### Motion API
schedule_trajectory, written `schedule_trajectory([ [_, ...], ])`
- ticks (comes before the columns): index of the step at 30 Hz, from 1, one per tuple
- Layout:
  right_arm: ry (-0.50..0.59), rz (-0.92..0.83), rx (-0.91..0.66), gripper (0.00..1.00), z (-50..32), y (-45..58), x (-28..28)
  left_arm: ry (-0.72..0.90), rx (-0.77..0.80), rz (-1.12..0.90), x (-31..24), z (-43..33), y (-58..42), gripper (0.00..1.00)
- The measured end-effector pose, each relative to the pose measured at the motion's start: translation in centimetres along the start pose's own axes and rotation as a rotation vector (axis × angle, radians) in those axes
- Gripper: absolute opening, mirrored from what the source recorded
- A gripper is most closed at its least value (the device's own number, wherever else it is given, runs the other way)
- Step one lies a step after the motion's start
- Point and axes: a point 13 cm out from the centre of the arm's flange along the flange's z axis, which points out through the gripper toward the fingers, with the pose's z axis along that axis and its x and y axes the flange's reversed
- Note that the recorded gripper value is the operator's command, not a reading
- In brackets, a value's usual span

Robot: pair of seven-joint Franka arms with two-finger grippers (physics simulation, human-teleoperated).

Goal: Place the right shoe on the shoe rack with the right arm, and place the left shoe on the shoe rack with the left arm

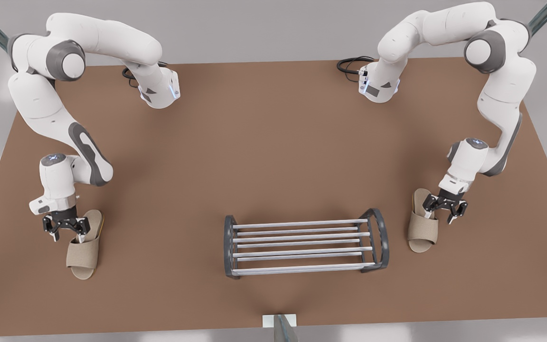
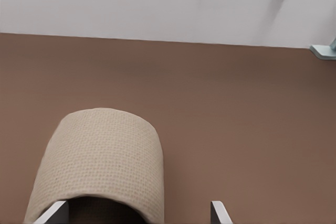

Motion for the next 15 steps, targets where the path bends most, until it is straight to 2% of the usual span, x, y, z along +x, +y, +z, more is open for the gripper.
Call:
schedule_trajectory([
  [7, -0.001, 0.003, 0.005, 1.00, 0.4, -0.6, 0.1, -0.002, 0.003, -0.006, -0.2, 0.3, -0.2, 0.99],
  [10, 0.005, 0.001, 0.002, 1.00, 0.7, -0.5, 0.6, -0.004, 0.002, -0.007, -0.3, 0.3, 0.0, 0.65],
  [15, 0.012, -0.004, 0.001, 1.00, 1.5, -0.8, 1.4, -0.010, -0.006, -0.008, -0.7, -0.1, 0.3, 0.38],
])
